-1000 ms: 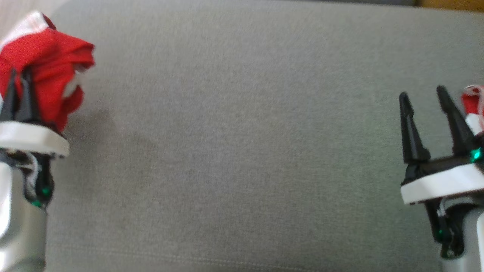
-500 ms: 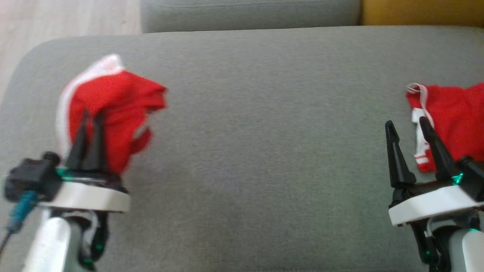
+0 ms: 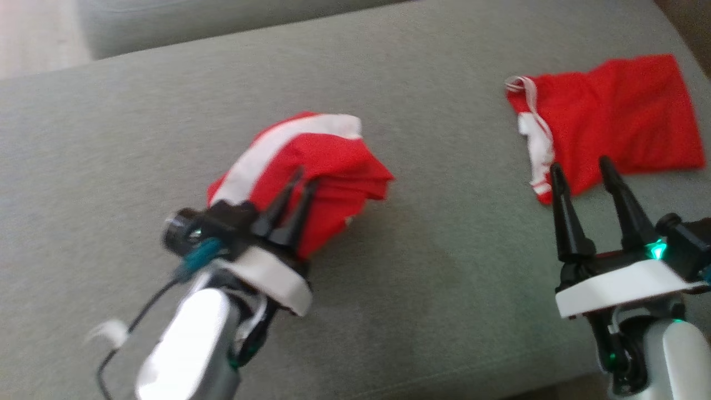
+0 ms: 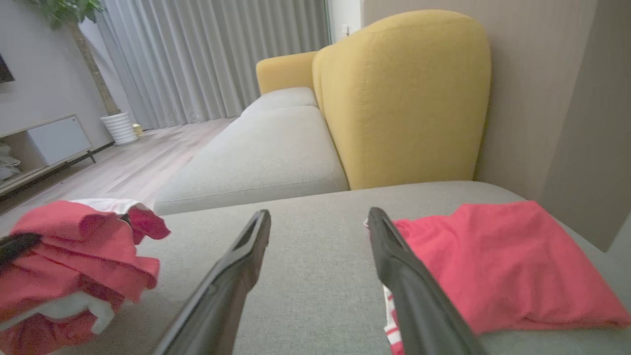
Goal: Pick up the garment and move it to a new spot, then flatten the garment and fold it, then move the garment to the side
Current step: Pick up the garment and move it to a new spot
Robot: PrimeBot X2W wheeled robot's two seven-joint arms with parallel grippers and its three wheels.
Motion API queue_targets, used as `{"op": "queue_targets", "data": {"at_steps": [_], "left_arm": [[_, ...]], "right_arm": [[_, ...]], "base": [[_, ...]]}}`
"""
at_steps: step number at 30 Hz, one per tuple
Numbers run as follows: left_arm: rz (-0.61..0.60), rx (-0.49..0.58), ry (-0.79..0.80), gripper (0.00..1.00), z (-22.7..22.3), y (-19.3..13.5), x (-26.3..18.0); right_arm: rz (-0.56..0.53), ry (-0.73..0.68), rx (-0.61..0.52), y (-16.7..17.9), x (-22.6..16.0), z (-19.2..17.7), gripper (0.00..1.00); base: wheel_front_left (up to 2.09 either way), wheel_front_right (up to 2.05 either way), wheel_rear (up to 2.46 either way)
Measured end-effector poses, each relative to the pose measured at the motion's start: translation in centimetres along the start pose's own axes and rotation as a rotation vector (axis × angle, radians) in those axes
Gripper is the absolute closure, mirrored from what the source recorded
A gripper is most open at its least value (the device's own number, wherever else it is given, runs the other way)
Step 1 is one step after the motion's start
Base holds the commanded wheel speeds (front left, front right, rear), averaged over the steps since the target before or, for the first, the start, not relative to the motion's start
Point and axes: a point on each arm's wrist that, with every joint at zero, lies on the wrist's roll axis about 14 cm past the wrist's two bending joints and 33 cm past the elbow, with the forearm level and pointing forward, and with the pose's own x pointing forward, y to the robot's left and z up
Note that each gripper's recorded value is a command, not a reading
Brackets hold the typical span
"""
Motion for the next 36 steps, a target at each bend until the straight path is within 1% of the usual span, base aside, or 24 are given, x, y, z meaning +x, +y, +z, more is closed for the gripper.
{"op": "queue_targets", "data": {"at_steps": [1,2,3,7,8,9,10,13,16,18,20,22,25,30,36], "left_arm": [[-0.032,-0.006,0.025,1.00,-0.9,-1.0,0.7],[-0.032,-0.006,0.025,1.00,-0.9,-1.0,0.7],[-0.093,-0.016,0.088,1.00,-3.0,-2.7,1.6],[-0.183,-0.021,0.206,1.00,-7.2,-5.5,2.1],[-0.195,-0.029,0.226,0.73,-7.9,-6.0,2.1],[-0.204,-0.034,0.241,0.25,-8.6,-6.4,2.1],[-0.214,-0.035,0.248,0.00,-9.0,-6.7,2.1],[-0.223,-0.034,0.237,0.00,-9.1,-7.1,1.8],[-0.221,-0.041,0.188,0.00,-8.1,-7.5,1.7],[-0.202,-0.086,0.139,0.00,-6.7,-7.4,1.7],[-0.180,-0.100,0.096,0.00,-5.4,-7.1,1.5],[-0.132,-0.101,0.054,0.00,-4.1,-6.1,0.9],[-0.022,-0.086,0.001,0.00,-2.4,-3.4,-0.4],[0.214,-0.019,-0.092,0.00,1.0,3.0,-3.5],[0.430,0.052,-0.151,0.00,3.6,8.9,-7.8]], "right_arm": [[-0.013,0.005,0.003,-0.4,-0.2,-0.3,0.00],[-0.013,0.005,0.003,-0.4,-0.2,-0.3,0.00],[-0.039,0.020,0.009,-1.1,-0.6,-0.8,0.00],[-0.094,0.041,0.020,-2.7,-1.4,-1.7,0.00],[-0.104,0.045,0.022,-2.9,-1.6,-1.9,0.00],[-0.112,0.046,0.025,-3.1,-1.7,-2.1,0.00],[-0.118,0.050,0.025,-3.3,-1.8,-2.2,0.00],[-0.117,0.048,0.032,-3.2,-1.8,-2.2,0.00],[-0.101,0.038,0.040,-2.7,-1.6,-2.0,0.00],[-0.093,0.030,0.043,-2.5,-1.5,-1.8,0.00],[-0.084,0.022,0.044,-2.2,-1.3,-1.5,0.00],[-0.073,0.017,0.042,-1.9,-1.2,-1.2,0.00],[-0.049,0.007,0.040,-1.3,-0.9,-0.8,0.00],[-0.002,-0.008,0.034,0.0,-0.4,-0.1,0.00],[0.051,0.006,0.037,1.7,0.0,-0.4,0.00]], "base": [[0.00,0.00,0.00],[0.00,0.00,0.00],[0.00,0.00,0.00],[0.00,0.00,0.00],[0.00,0.00,0.00],[0.00,0.00,0.00],[0.00,0.00,0.00],[0.00,0.00,0.00],[0.00,0.00,0.00],[0.00,0.00,0.00],[0.00,0.00,0.00],[0.00,0.00,0.00],[0.00,0.00,0.00],[0.00,0.00,0.00],[0.00,0.00,0.00]]}}
